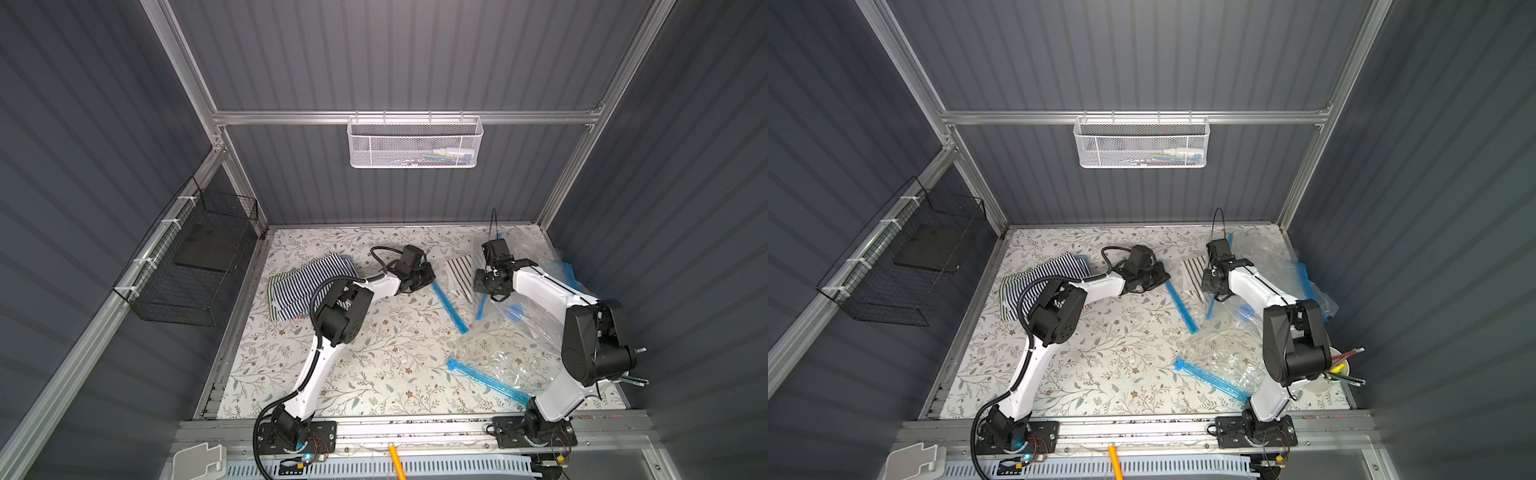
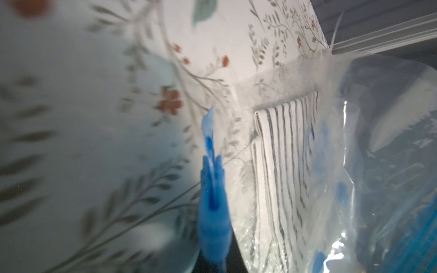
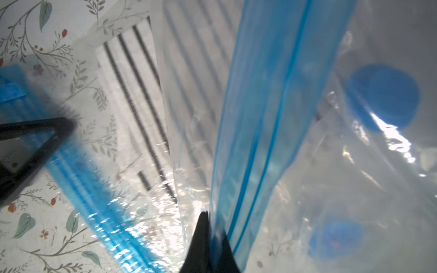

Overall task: Take the tank top out of the vacuum bag
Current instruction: Move the vacuum bag to the center of the board.

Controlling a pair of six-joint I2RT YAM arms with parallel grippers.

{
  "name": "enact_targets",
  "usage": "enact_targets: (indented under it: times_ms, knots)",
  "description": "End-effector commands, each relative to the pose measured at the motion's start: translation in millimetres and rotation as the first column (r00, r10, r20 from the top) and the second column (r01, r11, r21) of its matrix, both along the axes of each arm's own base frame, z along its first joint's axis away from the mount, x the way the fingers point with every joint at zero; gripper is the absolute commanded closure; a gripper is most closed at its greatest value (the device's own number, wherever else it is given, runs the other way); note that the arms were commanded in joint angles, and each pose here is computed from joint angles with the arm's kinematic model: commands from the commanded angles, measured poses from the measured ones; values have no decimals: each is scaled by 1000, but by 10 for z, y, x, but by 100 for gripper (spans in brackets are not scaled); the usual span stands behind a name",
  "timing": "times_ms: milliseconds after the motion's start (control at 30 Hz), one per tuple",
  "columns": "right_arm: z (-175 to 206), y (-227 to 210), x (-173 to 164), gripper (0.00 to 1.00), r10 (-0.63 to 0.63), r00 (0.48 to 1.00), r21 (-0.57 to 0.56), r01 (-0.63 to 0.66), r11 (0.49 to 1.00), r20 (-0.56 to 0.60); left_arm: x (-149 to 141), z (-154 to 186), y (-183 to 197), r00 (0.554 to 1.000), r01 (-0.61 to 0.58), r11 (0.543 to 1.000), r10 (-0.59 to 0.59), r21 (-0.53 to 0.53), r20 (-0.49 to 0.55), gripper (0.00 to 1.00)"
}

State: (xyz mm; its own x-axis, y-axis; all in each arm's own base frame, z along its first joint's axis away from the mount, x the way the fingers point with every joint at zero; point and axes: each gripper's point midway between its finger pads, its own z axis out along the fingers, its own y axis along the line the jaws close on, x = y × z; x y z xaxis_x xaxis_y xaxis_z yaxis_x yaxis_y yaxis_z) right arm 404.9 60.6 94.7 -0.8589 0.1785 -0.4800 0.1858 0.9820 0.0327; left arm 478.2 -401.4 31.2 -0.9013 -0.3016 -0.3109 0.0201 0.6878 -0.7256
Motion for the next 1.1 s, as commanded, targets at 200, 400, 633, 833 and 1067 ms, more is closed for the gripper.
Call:
enact_targets:
  times_ms: [200,400,633,833,1067]
  knots:
    - [309,213,122,91,128,992,-231,-129,964,-20,103,20,1093,994,-106,982,105,155,18,100]
    - [497,794,202,29,298,954,-99,-293,951,40,64,219,1169,997,-63,986,57,157,44,100]
    - [706,1323,185,17,513,846,-107,-502,858,145,-29,217,1046,1000,-1,996,1,85,-2,100]
    - [637,1903,-78,31,679,709,-14,-690,724,192,-113,390,920,998,57,998,-57,-2,-12,100]
    - [452,2248,-346,44,750,634,66,-770,634,186,-154,422,975,999,54,998,-54,22,-4,100]
